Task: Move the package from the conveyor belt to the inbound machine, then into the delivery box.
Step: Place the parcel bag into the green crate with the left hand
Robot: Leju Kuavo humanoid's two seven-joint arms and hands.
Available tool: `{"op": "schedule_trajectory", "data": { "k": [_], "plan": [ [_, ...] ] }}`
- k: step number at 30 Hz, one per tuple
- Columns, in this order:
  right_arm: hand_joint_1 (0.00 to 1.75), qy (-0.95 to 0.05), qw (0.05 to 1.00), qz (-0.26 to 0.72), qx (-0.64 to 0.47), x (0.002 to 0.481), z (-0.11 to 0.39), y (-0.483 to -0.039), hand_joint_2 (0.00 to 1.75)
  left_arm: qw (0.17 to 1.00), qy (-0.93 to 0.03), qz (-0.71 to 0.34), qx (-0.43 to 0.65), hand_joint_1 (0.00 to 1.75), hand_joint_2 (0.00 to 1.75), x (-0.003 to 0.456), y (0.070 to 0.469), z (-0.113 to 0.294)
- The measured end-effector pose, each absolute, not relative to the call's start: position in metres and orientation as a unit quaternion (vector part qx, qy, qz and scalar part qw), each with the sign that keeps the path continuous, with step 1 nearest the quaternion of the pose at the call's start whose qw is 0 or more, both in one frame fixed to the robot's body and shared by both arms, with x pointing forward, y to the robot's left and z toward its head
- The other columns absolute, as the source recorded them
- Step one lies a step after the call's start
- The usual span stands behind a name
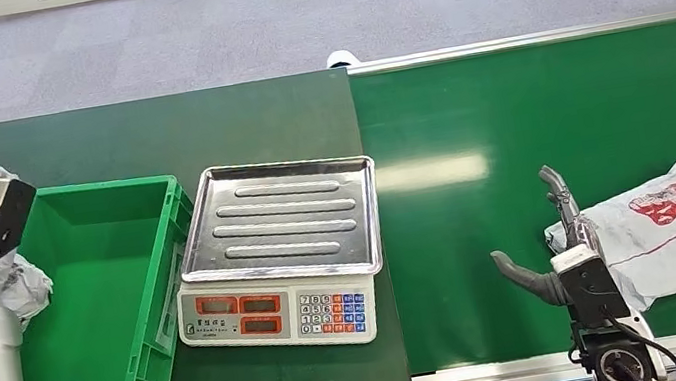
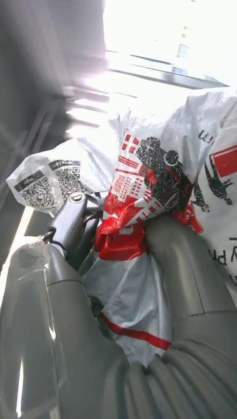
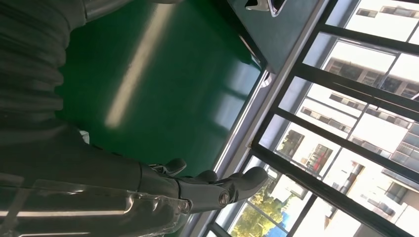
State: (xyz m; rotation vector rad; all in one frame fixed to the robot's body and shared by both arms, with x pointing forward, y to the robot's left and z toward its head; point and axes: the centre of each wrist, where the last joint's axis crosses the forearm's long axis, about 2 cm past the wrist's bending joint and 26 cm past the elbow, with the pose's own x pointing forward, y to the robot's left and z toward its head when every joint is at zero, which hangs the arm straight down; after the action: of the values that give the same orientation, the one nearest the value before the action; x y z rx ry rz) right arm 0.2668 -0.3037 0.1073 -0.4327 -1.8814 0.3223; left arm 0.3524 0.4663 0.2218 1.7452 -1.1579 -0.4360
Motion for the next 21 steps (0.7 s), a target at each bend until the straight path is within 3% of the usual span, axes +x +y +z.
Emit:
{"op": "schedule_trajectory", "data": {
  "k": [3,9,20,21],
  "plan": [
    [0.0,-0.795,0.56,0.14,-0.185,0.267,0.108,-0.305,1.75,0.533,-0.447,-0.264,0.669,1.75,1.75,0.352,0.465,0.207],
    [0.0,-0.795,0.56,0.141,-0.186,0.267,0.109,-0.305,1.75,0.552,-0.44,-0.348,0.617,1.75,1.75,0.35,0.454,0.191],
    [0.0,-0.795,0.559,0.14,-0.188,0.267,0.112,-0.309,1.75,0.514,-0.509,-0.498,0.478,1.75,1.75,0.335,0.39,0.173],
    [0.0,-0.796,0.559,0.14,-0.188,0.268,0.113,-0.309,1.75,0.51,-0.512,-0.506,0.471,1.58,1.75,0.335,0.386,0.174]
  ]
}}
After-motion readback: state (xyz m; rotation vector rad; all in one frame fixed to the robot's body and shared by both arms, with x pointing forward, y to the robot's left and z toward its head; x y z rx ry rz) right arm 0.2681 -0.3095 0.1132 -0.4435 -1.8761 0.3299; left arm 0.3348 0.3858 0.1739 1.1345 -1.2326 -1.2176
